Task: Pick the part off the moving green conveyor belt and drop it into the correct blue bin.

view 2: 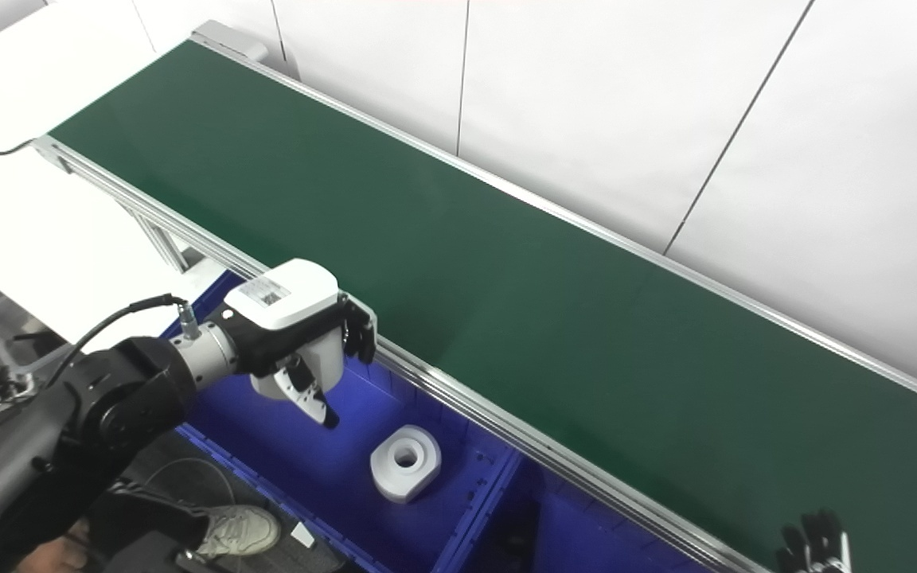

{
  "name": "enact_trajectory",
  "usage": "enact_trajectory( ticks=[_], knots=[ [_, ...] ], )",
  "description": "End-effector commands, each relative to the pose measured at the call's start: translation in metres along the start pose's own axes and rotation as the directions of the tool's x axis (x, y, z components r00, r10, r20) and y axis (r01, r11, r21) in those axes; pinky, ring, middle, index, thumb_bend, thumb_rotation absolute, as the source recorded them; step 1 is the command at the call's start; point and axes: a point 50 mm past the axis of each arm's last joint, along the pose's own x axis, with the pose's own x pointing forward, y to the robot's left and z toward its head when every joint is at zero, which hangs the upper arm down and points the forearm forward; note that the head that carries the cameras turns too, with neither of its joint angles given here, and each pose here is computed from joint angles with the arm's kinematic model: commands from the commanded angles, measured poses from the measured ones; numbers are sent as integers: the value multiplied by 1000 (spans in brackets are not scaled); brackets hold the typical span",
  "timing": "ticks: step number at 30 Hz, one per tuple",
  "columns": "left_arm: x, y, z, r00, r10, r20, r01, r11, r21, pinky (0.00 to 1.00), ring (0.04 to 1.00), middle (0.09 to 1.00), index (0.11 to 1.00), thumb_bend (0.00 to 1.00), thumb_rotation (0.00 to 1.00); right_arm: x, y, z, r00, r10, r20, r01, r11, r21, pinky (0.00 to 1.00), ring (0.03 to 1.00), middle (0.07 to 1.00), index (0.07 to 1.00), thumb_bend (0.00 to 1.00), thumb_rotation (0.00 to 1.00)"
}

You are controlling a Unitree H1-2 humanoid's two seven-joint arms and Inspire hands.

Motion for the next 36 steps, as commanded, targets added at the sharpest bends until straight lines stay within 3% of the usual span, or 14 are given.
enact_trajectory(
  ticks=[1, 3, 6, 17, 20, 24, 27, 29, 32, 36],
  knots=[
    [-3, 11, -1, 999, -34, -19, 36, 996, 77, 809, 875, 918, 861, 977, 450, 0, 3, 8, 999, 7, 44, -7, 1000, -6, 972, 968, 986, 1000, 881, 883],
    [-2, 12, 0, 998, -55, -26, 58, 992, 113, 909, 956, 979, 936, 995, 550, -1, 5, 7, 999, 6, 50, -6, 1000, -3, 975, 971, 990, 1000, 869, 885],
    [0, 13, 1, 998, -52, -22, 55, 989, 134, 970, 996, 998, 989, 1000, 608, -2, 8, 5, 998, -1, 55, 1, 1000, 3, 969, 969, 989, 1000, 857, 887],
    [8, 27, 16, 998, 42, 54, -48, 992, 116, 1000, 1000, 1000, 1000, 1000, 645, -5, 19, 5, 998, -10, 67, 8, 1000, 27, 960, 959, 976, 1000, 840, 892],
    [7, 33, 19, 990, 88, 112, -96, 993, 67, 1000, 1000, 1000, 1000, 1000, 655, -6, 22, 5, 998, -9, 65, 9, 1000, 6, 949, 952, 972, 1000, 837, 905],
    [4, 46, 23, 961, 185, 207, -171, 982, -81, 1000, 1000, 1000, 1000, 1000, 734, -6, 36, 7, 997, 0, 75, 0, 1000, 0, 951, 951, 971, 1000, 819, 928],
    [2, 53, 24, 935, 250, 251, -198, 956, -215, 1000, 1000, 1000, 1000, 996, 763, -6, 54, 9, 997, 5, 83, -5, 1000, -5, 943, 953, 968, 1000, 798, 926],
    [2, 52, 24, 917, 285, 279, -189, 927, -325, 1000, 1000, 1000, 1000, 961, 719, -5, 67, 10, 997, 4, 74, -1, 999, -37, 926, 947, 966, 1000, 799, 939],
    [2, 45, 27, 891, 340, 301, -171, 865, -473, 923, 1000, 1000, 1000, 853, 678, -2, 88, 12, 998, -1, 59, 4, 999, -52, 909, 937, 966, 1000, 811, 934],
    [4, 36, 31, 883, 365, 295, -104, 765, -636, 996, 1000, 1000, 1000, 825, 709, 1, 111, 11, 999, -14, 43, 16, 999, -45, 936, 946, 965, 1000, 803, 918]
  ],
)
